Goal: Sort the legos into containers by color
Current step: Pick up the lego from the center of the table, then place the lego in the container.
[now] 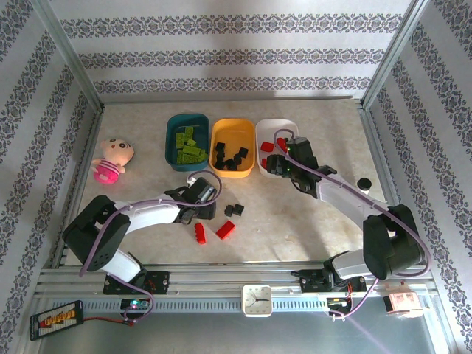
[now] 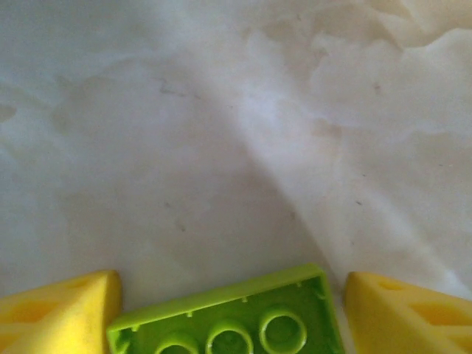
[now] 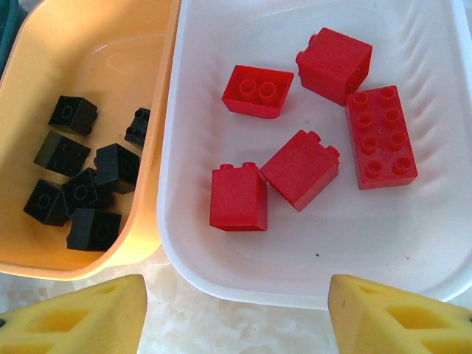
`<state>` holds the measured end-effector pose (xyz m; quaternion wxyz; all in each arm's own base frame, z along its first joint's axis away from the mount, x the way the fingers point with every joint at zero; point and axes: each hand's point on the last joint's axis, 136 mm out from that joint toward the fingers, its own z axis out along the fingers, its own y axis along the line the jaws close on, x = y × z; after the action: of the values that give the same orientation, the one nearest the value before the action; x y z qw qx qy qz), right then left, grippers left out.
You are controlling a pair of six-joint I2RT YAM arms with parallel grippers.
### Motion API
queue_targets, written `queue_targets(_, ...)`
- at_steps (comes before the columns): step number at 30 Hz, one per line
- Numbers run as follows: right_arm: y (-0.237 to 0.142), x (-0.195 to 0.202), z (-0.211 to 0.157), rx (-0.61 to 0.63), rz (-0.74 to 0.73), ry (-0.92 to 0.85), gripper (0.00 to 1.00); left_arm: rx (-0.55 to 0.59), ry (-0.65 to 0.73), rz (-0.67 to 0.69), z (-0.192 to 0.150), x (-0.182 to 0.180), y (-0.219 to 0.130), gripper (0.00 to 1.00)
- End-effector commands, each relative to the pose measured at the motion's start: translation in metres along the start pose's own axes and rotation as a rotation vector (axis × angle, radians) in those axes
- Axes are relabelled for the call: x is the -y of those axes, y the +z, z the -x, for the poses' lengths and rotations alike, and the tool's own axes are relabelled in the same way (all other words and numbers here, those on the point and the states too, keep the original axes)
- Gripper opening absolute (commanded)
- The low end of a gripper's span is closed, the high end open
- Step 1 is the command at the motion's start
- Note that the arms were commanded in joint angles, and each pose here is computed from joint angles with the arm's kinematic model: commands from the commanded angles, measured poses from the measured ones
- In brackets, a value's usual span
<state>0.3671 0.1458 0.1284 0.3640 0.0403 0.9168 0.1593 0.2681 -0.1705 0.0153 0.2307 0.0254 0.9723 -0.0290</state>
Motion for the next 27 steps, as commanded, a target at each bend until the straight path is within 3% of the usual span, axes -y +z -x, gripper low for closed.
queue_targets(1, -0.005, -0.006, 0.0, 0.021, 0.029, 0.001, 0.66, -0.068, -0.009, -0.055, -0.024, 0.01, 0.01, 0.71)
queue_targets(7, -0.007, -0.005, -0.004, 0.02, 0.035, 0.005, 0.66, -0.05, -0.037, -0.084, -0.024, 0.011, 0.003, 0.52)
queue_targets(11, -0.013, -0.009, -0.006, 0.03, 0.056, 0.006, 0.66, 0.007, -0.048, -0.113, -0.006, 0.015, -0.017, 0.48)
queue_targets(15, -0.022, -0.016, -0.01, 0.039, 0.076, -0.006, 0.66, 0.148, -0.054, -0.145, 0.039, 0.017, -0.06, 0.48)
queue_targets(20, -0.032, -0.021, -0.022, 0.044, 0.098, -0.012, 0.66, 0.284, -0.141, -0.146, 0.107, -0.011, -0.098, 0.48)
queue_targets(27, -0.041, -0.023, -0.038, 0.036, 0.109, -0.029, 0.66, 0.341, -0.246, -0.093, 0.195, -0.054, -0.086, 0.49)
